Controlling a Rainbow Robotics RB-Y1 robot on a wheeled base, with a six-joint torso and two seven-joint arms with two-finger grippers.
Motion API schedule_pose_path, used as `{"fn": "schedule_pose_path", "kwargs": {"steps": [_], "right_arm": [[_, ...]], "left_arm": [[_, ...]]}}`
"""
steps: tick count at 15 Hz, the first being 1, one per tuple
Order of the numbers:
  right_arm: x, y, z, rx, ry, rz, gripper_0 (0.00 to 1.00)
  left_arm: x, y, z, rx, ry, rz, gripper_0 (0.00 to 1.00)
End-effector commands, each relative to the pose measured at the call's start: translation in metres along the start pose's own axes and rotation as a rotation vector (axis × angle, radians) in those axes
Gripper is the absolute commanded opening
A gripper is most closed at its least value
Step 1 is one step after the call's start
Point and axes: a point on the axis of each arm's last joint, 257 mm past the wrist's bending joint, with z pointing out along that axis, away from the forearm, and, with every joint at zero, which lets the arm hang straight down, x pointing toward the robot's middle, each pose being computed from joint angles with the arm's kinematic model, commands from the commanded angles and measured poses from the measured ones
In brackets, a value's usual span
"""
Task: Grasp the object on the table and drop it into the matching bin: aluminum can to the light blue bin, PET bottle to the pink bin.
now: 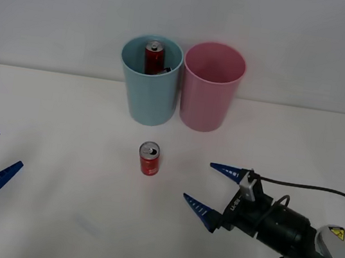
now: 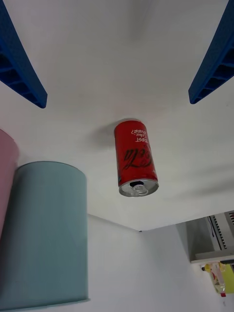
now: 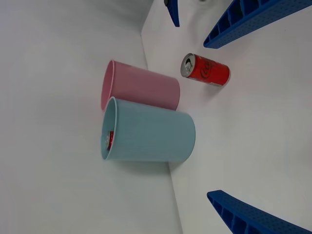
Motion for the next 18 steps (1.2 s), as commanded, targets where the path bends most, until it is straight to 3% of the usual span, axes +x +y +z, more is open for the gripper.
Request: {"fn": "schedule_pose_path", "kwargs": {"steps": [1,7,18], "right_arm": [[0.000,0.003,0.019,-0.006,-0.001,0.000,1.00],[-0.001,0.014,0.071,-0.025,0.008,0.010,1.00],[-0.009,0.035,0.130,0.019,0.045,-0.028,1.00]], "left_arm": [[0.000,0.000,0.000,0.000,0.000,0.000,1.00],[0.000,0.000,0.000,0.000,0.000,0.000,1.00],[0.000,0.000,0.000,0.000,0.000,0.000,1.00]]}}
